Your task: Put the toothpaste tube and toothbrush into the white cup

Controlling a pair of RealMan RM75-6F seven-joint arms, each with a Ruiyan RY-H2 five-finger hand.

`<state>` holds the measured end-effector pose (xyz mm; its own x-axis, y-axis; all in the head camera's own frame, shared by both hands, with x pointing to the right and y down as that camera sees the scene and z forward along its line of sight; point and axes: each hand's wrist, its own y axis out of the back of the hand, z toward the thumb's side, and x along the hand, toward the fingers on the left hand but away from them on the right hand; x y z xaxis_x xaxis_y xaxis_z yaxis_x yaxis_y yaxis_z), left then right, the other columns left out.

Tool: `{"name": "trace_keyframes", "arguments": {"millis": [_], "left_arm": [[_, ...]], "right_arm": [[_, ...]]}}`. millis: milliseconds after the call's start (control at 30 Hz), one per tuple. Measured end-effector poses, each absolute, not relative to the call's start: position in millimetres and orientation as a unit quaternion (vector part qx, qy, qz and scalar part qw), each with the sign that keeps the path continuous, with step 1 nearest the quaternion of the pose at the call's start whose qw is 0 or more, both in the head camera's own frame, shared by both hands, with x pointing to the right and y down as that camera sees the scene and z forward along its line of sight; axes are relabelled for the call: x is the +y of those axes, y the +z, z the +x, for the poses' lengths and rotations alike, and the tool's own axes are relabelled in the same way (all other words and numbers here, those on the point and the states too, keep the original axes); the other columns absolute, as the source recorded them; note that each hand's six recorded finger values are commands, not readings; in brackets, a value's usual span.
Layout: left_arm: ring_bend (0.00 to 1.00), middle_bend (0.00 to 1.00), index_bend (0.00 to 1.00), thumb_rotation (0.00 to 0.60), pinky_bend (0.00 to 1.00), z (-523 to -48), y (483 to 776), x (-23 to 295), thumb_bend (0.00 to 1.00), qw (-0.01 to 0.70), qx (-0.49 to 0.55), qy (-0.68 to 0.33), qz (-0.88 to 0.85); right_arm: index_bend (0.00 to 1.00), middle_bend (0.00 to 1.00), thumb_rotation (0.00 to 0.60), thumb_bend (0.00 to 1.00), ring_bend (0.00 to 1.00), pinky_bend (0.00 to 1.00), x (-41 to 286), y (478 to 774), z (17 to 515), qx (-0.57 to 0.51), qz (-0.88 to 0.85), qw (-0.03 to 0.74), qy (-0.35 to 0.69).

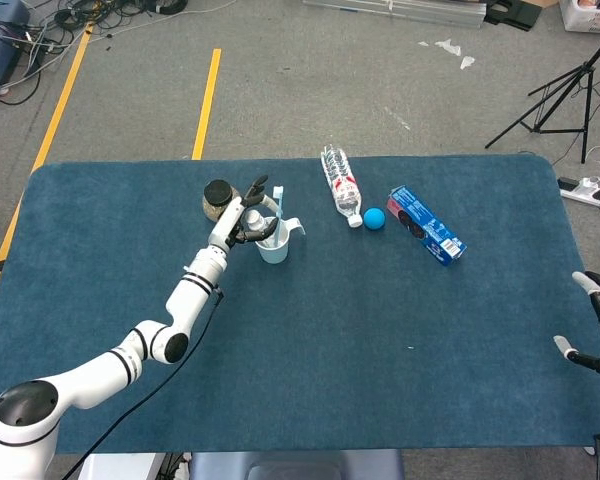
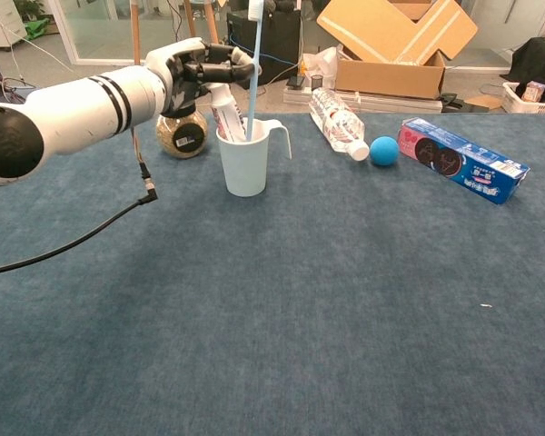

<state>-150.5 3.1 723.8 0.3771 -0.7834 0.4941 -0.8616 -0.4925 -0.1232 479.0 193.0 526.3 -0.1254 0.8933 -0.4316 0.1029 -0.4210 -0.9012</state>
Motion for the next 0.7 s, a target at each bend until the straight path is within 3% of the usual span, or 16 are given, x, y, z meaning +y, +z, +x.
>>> {"name": "trace_keyframes", "arguments": {"millis": [233, 700], "left_arm": [[0.0, 0.0, 0.6, 0.6, 0.0, -150.1, 725.4, 7.3, 0.42, 0.079, -0.49, 0.253, 0.83], [0.0, 0.0, 0.39, 0.6, 0.0, -149.7, 727.6, 11.8, 0.42, 0.08, -0.481, 0.256, 0.835]], "right_arm": [[0.17, 0.13, 0.6, 0.14, 0.18, 0.54, 193.2, 525.9, 478.9, -0.432, -0.578, 0.322, 0.613], [0.17, 0.13, 0.6, 0.14, 0.18, 0.54, 193.4, 526.0, 478.7, -0.431, -0.578, 0.321, 0.614]]}}
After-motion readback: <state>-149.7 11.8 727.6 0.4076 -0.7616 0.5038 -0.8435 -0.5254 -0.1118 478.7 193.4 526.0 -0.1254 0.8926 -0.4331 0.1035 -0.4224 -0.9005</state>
